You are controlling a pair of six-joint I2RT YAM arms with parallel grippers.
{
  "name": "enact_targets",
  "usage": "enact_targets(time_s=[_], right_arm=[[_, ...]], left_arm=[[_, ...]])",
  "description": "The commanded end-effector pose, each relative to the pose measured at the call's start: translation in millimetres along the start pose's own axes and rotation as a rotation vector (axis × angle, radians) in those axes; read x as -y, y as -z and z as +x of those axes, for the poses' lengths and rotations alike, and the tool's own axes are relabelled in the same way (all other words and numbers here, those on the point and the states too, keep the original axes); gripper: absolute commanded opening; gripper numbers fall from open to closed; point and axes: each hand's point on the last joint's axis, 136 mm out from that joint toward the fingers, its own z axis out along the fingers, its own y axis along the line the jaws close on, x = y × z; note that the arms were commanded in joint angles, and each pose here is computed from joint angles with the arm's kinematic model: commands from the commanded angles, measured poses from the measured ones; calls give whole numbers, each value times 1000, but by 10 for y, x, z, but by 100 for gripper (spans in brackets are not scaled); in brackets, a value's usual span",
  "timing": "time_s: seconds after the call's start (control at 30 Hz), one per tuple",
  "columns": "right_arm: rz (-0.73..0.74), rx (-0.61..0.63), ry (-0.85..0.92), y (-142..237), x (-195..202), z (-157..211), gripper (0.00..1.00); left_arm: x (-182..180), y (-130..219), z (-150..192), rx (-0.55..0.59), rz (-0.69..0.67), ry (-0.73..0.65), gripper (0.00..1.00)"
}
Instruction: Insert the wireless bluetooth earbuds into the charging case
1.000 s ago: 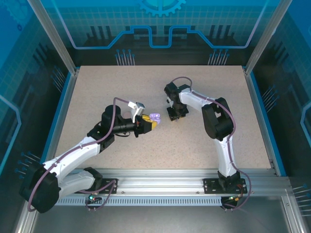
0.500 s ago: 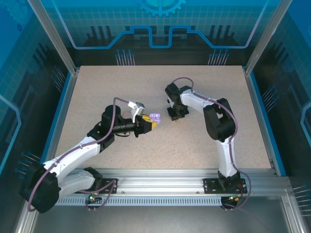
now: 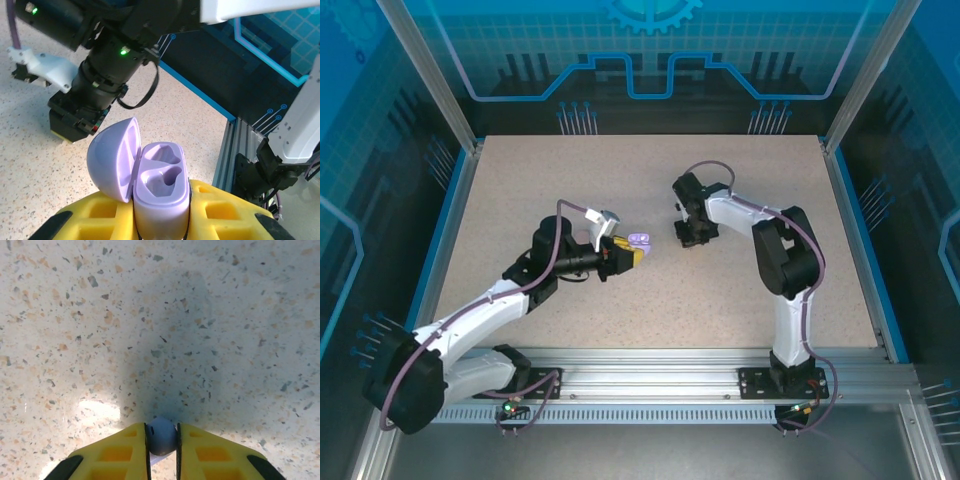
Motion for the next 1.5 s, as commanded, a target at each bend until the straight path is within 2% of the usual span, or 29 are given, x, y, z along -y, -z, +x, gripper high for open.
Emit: enact_targets(time_s=[0.0, 0.53, 1.0, 1.17, 1.47], right_arm=[[-23, 88, -23, 183, 38, -124, 18], [-122, 292, -6, 755, -20, -222, 16], [-297, 433, 74, 1343, -290, -137, 17], [-351, 496, 135, 1622, -435, -98, 16], [-466, 614, 258, 2172, -772, 40, 16]], left_arm=[[-86, -34, -53, 7, -38, 32, 12], [-405, -139, 99, -31, -112, 151, 12], [-606, -286, 232, -70, -125, 213, 12], [-550, -338, 203, -61, -68, 174, 13], [-299, -386, 10, 0, 96, 20, 14]])
